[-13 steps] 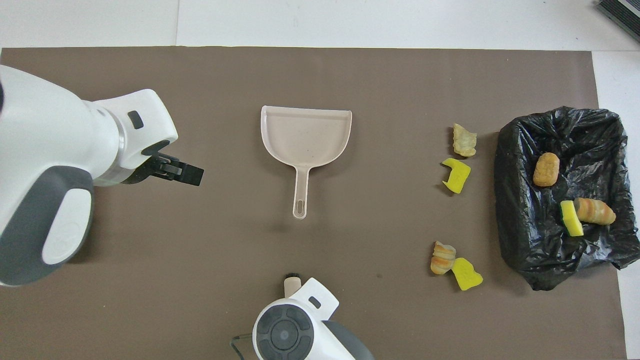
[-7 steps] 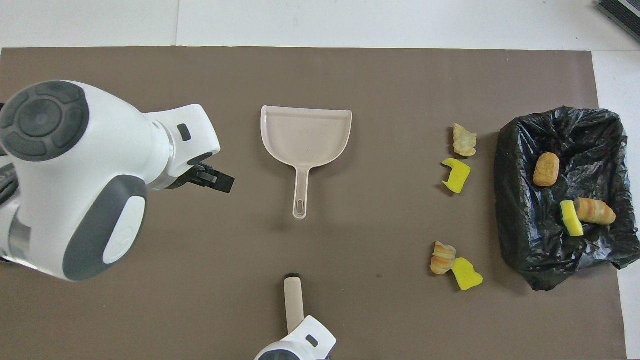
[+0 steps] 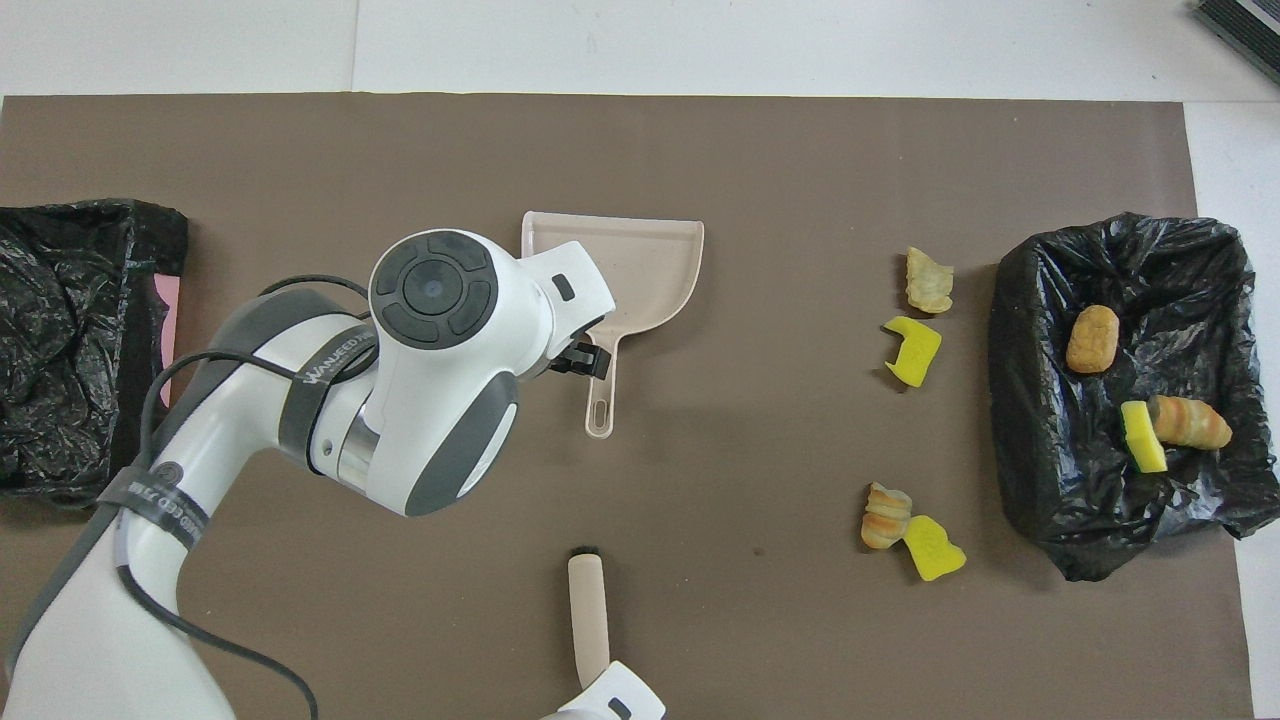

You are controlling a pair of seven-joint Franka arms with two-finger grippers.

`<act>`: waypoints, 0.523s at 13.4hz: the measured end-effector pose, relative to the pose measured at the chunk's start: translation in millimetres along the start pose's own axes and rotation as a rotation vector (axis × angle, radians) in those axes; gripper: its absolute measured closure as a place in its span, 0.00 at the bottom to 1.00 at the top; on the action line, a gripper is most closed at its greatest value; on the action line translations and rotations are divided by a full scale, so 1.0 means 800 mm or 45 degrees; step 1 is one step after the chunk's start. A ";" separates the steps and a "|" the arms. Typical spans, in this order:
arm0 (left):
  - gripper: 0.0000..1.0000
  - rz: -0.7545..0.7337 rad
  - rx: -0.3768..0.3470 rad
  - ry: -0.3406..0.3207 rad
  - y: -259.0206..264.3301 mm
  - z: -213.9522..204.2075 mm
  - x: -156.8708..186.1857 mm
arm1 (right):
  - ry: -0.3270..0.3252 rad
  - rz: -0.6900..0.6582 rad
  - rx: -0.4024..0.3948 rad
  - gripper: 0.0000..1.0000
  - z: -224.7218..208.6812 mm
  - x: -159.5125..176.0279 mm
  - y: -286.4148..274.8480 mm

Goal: Sweep and dump trash in bin

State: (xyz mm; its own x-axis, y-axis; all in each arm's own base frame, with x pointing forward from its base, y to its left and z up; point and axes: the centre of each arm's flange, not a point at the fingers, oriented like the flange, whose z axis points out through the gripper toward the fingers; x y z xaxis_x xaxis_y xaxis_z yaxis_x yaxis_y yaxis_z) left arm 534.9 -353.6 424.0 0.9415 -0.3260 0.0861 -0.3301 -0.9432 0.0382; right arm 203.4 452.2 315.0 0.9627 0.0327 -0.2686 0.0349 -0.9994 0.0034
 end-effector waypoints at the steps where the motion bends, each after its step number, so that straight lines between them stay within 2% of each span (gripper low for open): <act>1: 0.00 -0.003 -0.002 0.000 0.007 0.005 -0.001 | 0.005 0.003 0.008 0.33 -0.005 -0.001 0.000; 2: 0.00 -0.008 -0.006 0.002 0.012 0.006 -0.001 | 0.011 0.010 0.019 0.35 -0.010 -0.001 0.000; 3: 0.00 -0.013 -0.016 0.010 0.015 0.005 -0.001 | 0.015 0.025 0.026 0.44 -0.015 -0.002 0.000; 4: 0.00 -0.018 -0.025 0.023 0.017 0.003 0.000 | 0.018 0.047 0.032 0.44 -0.018 -0.001 0.001; 5: 0.00 -0.021 -0.030 0.029 0.017 0.003 0.001 | 0.021 0.068 0.037 0.50 -0.021 0.000 0.002; 6: 0.00 -0.022 -0.032 0.036 0.017 0.002 0.002 | 0.023 0.081 0.044 0.62 -0.024 0.003 0.004; 7: 0.00 -0.024 -0.035 0.045 0.016 0.001 0.003 | 0.026 0.090 0.050 0.63 -0.028 0.007 0.006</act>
State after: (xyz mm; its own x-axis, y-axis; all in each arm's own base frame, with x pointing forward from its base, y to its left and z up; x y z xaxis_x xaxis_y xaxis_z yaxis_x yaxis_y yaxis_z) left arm 532.8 -366.8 423.6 0.9446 -0.3054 0.1206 -0.3147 -0.9468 0.0673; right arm 214.8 447.6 334.8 0.9676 -0.0384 -0.2497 -0.0438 -0.9989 -0.0162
